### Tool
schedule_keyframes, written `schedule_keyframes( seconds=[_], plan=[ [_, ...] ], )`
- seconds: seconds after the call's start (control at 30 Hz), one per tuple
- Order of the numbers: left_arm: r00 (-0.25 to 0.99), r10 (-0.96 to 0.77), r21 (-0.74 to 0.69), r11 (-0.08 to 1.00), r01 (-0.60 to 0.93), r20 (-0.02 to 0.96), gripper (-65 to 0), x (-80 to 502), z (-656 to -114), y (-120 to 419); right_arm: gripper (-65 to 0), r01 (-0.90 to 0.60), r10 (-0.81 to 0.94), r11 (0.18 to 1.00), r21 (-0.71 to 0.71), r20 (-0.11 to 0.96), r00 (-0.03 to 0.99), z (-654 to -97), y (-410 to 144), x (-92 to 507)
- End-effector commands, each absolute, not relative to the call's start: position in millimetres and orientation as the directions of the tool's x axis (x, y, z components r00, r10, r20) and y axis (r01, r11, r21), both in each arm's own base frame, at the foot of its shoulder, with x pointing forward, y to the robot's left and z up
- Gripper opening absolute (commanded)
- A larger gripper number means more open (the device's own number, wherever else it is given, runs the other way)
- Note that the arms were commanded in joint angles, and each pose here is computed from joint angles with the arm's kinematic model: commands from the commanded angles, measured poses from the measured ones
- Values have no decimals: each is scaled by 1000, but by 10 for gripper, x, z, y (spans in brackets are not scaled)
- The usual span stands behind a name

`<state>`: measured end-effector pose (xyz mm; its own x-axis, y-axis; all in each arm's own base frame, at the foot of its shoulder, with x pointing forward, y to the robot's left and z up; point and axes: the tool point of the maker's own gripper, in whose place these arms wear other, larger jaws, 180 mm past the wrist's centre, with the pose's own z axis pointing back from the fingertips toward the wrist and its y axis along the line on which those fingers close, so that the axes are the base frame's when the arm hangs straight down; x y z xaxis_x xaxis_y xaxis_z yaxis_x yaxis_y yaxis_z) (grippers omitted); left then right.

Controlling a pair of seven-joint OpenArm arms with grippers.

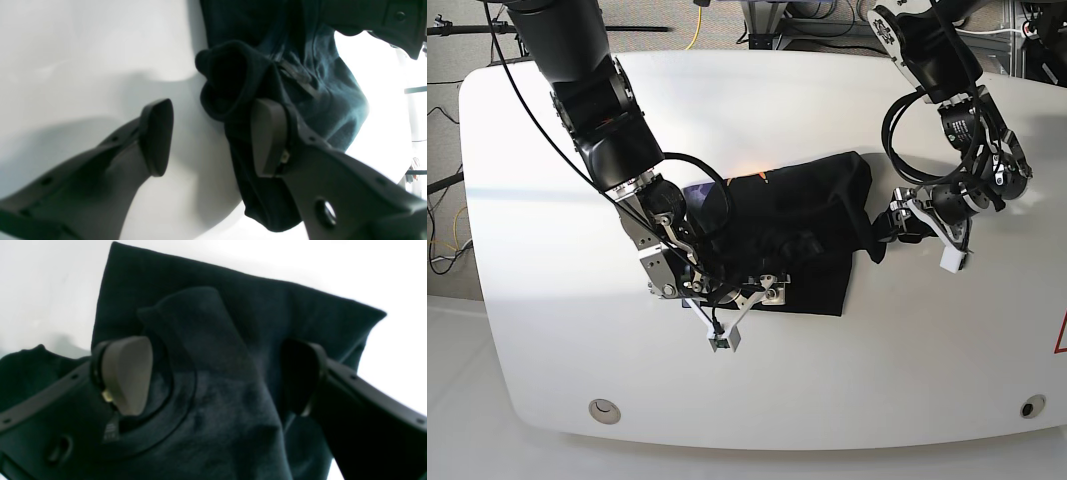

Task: Fold the T-shirt properly

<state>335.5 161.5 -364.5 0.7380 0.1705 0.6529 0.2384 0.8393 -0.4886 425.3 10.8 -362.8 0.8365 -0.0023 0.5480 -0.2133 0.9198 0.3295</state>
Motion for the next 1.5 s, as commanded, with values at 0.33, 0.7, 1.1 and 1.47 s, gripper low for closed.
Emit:
schedule_keyframes(
  seconds=[0.33,0.7,1.1,1.47],
  plan=[
    [713,172,-487,833,263,680,-302,3421,-3519,1624,-73,-234,-14,914,332,600,800,-3396,128,4416],
    [680,220,-538,789,297,699,-305,3429,-3399,1527,-73,-234,-14,914,332,600,800,-3396,128,4416],
    [617,304,-601,716,355,726,-305,3486,-3143,1446,-73,-234,-14,914,332,600,800,-3396,128,4416],
    [626,295,-595,728,342,722,-304,3479,-3192,1467,-73,-232,-15,914,332,601,799,-3396,117,4420]
  ],
)
